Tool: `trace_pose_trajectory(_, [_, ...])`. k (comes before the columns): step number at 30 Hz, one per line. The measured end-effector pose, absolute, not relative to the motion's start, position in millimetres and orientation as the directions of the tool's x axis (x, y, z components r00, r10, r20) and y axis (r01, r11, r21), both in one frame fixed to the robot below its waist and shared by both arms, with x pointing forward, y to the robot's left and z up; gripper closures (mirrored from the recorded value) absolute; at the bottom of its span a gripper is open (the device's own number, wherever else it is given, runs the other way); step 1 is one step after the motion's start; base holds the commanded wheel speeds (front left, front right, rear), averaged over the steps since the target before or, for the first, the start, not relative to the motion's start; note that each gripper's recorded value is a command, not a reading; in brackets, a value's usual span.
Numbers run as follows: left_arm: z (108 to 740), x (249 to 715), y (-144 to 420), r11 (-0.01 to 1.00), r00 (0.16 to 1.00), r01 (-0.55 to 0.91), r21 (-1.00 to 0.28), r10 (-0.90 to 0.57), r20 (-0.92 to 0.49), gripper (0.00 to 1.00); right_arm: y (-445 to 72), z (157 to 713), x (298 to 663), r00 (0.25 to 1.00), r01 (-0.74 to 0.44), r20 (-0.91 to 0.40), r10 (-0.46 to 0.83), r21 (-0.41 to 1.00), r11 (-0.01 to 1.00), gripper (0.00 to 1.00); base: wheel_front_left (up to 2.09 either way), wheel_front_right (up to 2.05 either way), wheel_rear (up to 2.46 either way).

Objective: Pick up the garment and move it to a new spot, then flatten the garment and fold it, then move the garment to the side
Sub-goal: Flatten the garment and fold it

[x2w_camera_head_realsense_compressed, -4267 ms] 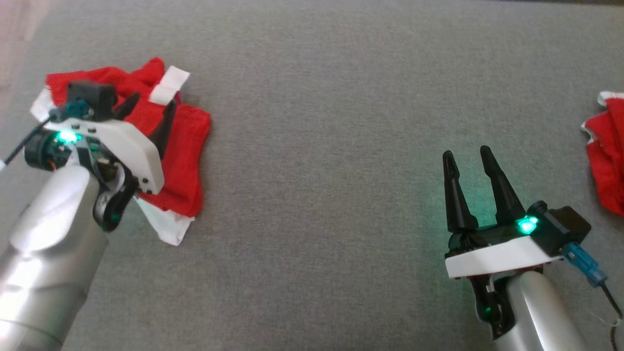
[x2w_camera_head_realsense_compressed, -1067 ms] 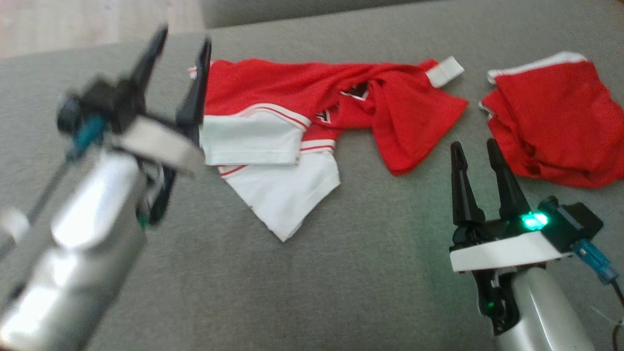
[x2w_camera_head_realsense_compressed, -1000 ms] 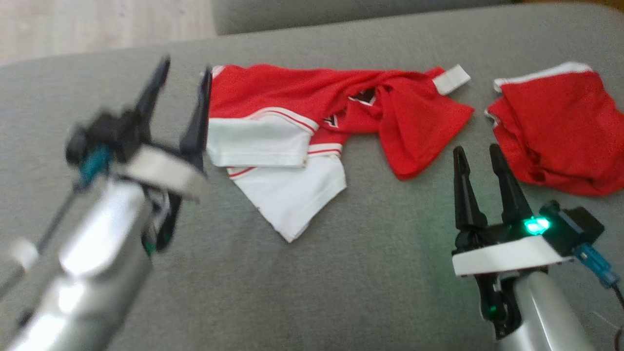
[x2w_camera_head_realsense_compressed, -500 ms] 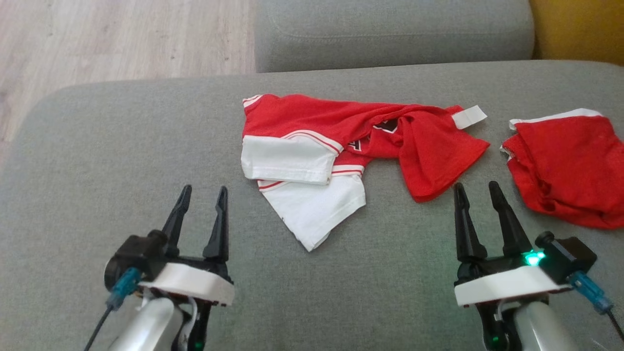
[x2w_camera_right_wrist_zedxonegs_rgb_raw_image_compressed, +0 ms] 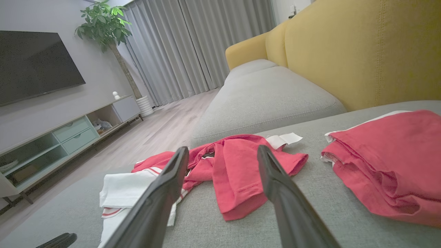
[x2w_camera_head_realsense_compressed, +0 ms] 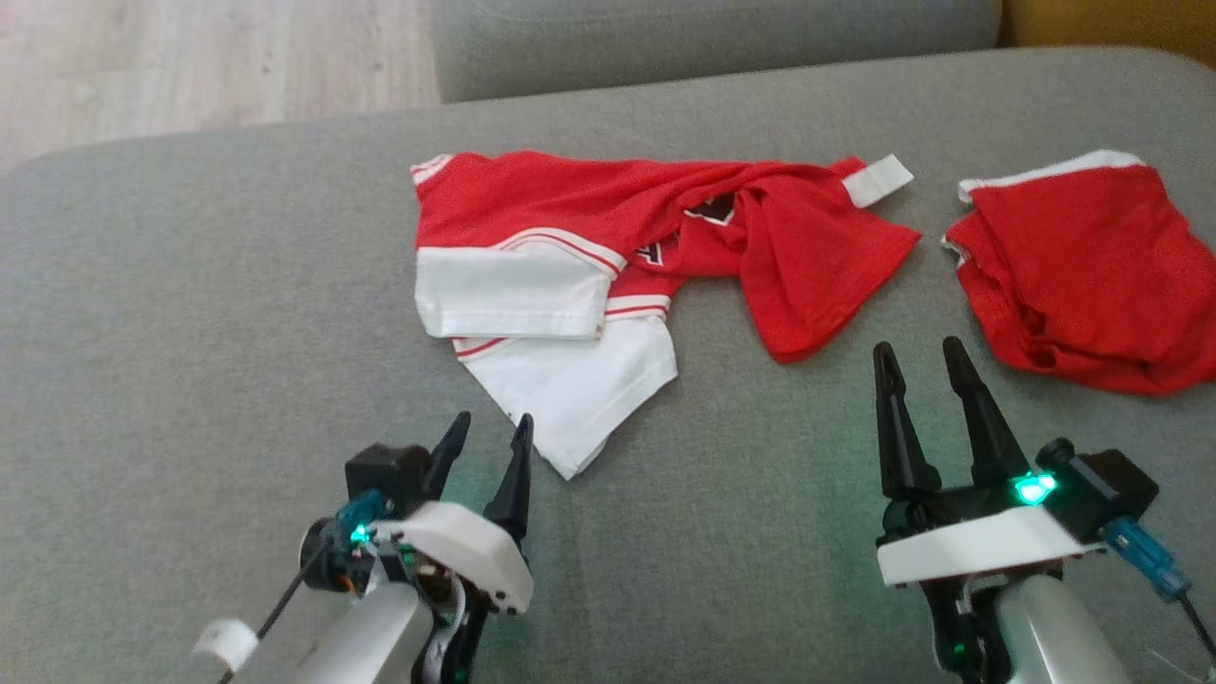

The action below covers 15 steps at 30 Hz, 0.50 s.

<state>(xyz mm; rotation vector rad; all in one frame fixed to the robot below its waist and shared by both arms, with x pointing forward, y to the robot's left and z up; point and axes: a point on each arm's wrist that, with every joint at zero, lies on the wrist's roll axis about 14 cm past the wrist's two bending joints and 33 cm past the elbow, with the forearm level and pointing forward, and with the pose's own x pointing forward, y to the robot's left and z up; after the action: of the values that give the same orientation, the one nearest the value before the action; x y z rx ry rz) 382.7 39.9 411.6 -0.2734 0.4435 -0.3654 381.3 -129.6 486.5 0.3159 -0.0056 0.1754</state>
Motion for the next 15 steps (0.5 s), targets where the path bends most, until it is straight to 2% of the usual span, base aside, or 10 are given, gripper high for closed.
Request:
trace_pose_trajectory(7, [382, 392, 29, 0.903, 0.772, 0.298, -0.309, -0.419, -0.478, 0.00, -144, 480, 385, 0.992, -0.125, 0.014, 0.127, 0.310, 0.943, 0.00, 0.00, 0.00, 0.00])
trace_pose_trajectory(14, [371, 394, 11, 0.884, 0.712, 0.344, -0.315, -0.465, -0.526, 0.02, -157, 478, 385, 0.996, -0.086, 0.005, 0.089, 0.308, 0.948, 0.00, 0.00, 0.00, 0.00])
trace_pose_trajectory(15, [371, 395, 8, 0.880, 0.705, 0.354, -0.317, -0.474, -0.527, 1.00, -158, 479, 385, 0.996, -0.084, 0.007, 0.087, 0.307, 0.948, 0.00, 0.00, 0.00, 0.00])
